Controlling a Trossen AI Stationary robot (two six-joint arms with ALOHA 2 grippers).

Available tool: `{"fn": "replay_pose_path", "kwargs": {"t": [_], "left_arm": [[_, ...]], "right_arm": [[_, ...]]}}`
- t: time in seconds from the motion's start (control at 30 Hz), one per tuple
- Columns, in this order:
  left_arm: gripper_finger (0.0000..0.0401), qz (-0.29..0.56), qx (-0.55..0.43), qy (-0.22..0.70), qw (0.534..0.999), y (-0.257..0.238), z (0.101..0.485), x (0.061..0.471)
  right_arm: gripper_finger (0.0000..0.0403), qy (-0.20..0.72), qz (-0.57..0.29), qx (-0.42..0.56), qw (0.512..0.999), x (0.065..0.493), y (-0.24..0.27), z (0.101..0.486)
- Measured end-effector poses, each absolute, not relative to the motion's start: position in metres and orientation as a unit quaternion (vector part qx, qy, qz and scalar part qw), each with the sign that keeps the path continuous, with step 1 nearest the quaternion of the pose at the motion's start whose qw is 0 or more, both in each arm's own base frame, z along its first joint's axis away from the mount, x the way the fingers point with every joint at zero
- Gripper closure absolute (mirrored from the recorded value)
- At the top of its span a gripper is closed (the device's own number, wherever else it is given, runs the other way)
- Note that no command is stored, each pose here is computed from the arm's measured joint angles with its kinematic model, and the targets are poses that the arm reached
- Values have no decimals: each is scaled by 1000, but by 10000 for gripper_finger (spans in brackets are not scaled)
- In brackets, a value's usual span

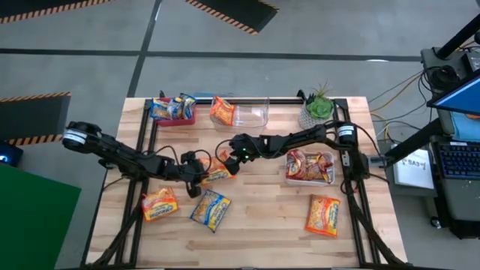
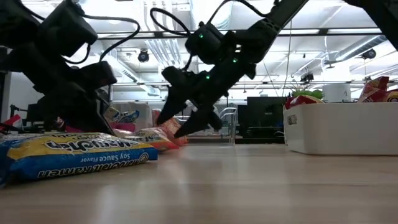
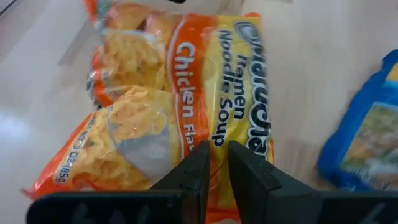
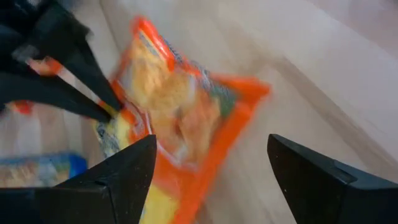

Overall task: Sort Maruchan noodles
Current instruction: Put the orange noodle pack into the transparent bin

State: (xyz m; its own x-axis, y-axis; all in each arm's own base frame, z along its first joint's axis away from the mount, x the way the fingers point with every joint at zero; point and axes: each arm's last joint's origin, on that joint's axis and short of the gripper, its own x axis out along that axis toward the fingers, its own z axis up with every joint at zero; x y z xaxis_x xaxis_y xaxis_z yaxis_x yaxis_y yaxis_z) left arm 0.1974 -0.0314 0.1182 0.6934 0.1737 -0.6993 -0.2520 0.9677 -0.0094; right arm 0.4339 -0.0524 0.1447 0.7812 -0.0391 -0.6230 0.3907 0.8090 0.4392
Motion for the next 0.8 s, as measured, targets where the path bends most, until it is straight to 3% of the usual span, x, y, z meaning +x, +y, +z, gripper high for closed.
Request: {"fn": "replay_pose_path", "kwargs": {"t": [0.8], "left_arm": [[360, 154, -69, 366, 915, -27, 107, 186]], "right_arm": [[108, 279, -90, 278, 915, 441, -58, 134]]}}
